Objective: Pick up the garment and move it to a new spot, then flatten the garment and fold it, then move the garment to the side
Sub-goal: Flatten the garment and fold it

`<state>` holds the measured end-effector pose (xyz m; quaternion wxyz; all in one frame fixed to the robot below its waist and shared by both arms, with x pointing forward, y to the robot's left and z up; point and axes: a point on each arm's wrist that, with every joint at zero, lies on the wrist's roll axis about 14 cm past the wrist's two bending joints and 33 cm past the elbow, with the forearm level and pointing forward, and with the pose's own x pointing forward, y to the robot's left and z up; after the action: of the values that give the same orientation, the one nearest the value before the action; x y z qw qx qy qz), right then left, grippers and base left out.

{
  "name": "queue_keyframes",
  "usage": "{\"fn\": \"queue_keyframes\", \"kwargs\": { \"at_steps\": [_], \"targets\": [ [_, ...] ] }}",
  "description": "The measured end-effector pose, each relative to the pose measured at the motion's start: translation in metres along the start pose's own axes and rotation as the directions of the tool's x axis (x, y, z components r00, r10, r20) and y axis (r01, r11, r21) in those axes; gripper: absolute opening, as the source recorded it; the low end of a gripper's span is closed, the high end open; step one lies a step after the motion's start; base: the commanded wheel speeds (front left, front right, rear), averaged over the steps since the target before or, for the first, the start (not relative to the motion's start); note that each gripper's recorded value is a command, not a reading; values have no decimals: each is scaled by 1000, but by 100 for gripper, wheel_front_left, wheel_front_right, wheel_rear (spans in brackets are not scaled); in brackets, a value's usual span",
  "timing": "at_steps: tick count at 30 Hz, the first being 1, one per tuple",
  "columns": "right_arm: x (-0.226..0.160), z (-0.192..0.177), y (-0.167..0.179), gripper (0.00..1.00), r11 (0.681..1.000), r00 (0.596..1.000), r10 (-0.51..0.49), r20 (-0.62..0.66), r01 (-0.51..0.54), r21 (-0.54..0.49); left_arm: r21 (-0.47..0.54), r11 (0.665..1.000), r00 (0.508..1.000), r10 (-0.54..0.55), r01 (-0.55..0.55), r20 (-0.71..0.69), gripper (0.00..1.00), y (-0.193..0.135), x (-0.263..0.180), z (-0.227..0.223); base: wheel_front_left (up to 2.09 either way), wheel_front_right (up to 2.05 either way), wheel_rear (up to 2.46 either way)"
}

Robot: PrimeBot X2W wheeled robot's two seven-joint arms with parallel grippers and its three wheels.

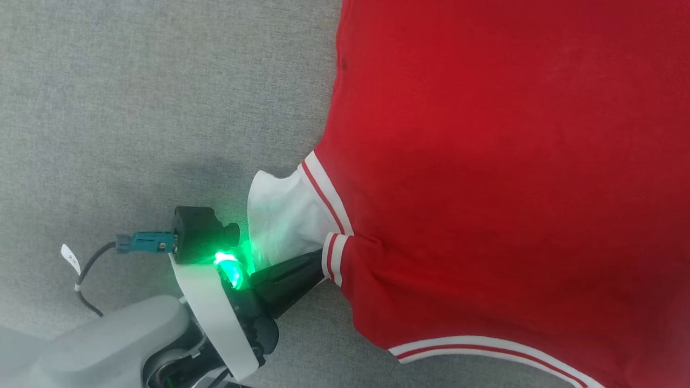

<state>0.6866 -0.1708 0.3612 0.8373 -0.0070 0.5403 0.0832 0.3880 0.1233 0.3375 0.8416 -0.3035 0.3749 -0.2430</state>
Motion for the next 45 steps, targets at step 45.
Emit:
{"fn": "queue_keyframes", "kwargs": {
  "at_steps": [45],
  "targets": [
    [-193,-357,51,30,932,904,279,-324,-336,-137,133,989,966,23,-58,256,0,-36,-56,43,0,0,0]
  ]
}}
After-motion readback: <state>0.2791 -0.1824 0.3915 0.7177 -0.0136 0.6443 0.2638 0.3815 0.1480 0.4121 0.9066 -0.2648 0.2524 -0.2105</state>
